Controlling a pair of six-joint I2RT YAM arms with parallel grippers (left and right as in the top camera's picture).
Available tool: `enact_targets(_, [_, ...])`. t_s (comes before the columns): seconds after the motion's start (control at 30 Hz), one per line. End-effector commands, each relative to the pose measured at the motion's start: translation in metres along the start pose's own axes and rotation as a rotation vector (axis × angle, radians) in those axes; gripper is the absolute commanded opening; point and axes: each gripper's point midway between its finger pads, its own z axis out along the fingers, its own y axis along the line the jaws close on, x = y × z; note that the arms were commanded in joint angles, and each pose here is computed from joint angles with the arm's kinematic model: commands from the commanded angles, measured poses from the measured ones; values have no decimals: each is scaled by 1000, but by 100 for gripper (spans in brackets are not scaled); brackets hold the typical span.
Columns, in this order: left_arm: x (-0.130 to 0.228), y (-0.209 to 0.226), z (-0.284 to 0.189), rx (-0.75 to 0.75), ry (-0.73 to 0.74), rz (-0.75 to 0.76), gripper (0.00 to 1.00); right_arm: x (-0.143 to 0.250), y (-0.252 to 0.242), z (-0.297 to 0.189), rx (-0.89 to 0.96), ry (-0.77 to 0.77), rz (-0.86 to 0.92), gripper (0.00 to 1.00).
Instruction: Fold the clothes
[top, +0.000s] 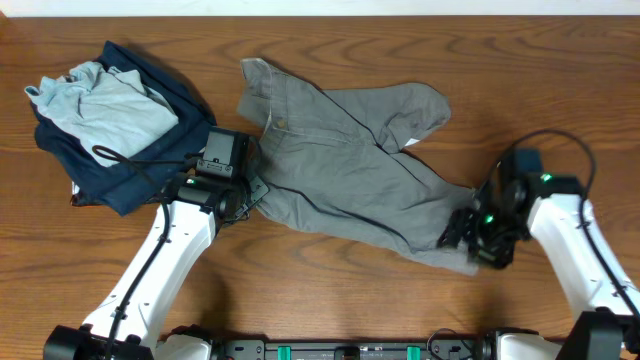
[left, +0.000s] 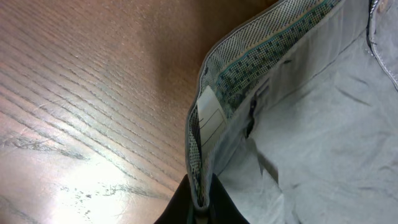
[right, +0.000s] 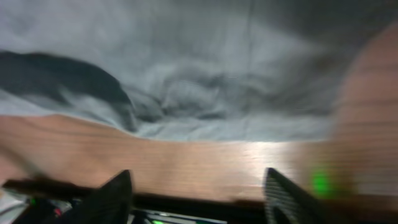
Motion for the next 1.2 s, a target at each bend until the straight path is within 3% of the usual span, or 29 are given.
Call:
enact_targets(0.0, [2, 7, 3, -26, 4, 15, 6, 21, 12, 15, -84, 86, 52, 73])
enact_targets(0.17, [2, 8, 3, -31, 8, 15, 6, 39, 3, 32, -87, 144, 111, 92])
enact_targets(0.3, [2, 8, 3, -31, 7, 14, 6, 28, -2, 52, -107, 86, 211, 89])
enact_targets(0.53, [3, 8, 3, -32, 9, 15, 6, -29, -8, 61, -108, -172, 280, 82])
enact_targets(0.63, [3, 9, 3, -34, 11, 15, 6, -39, -15, 59, -73, -228, 298, 73])
enact_targets(0.73, [4, 9, 3, -37, 13, 15, 6, -41, -21, 59, -42, -244, 316, 40])
enact_targets(0.8, [4, 9, 3, -37, 13, 15, 6, -40, -25, 59, -22, -244, 322, 25])
enact_targets(1.17, [4, 9, 3, -37, 13, 15, 6, -50, -51, 42, 91, -316, 334, 25])
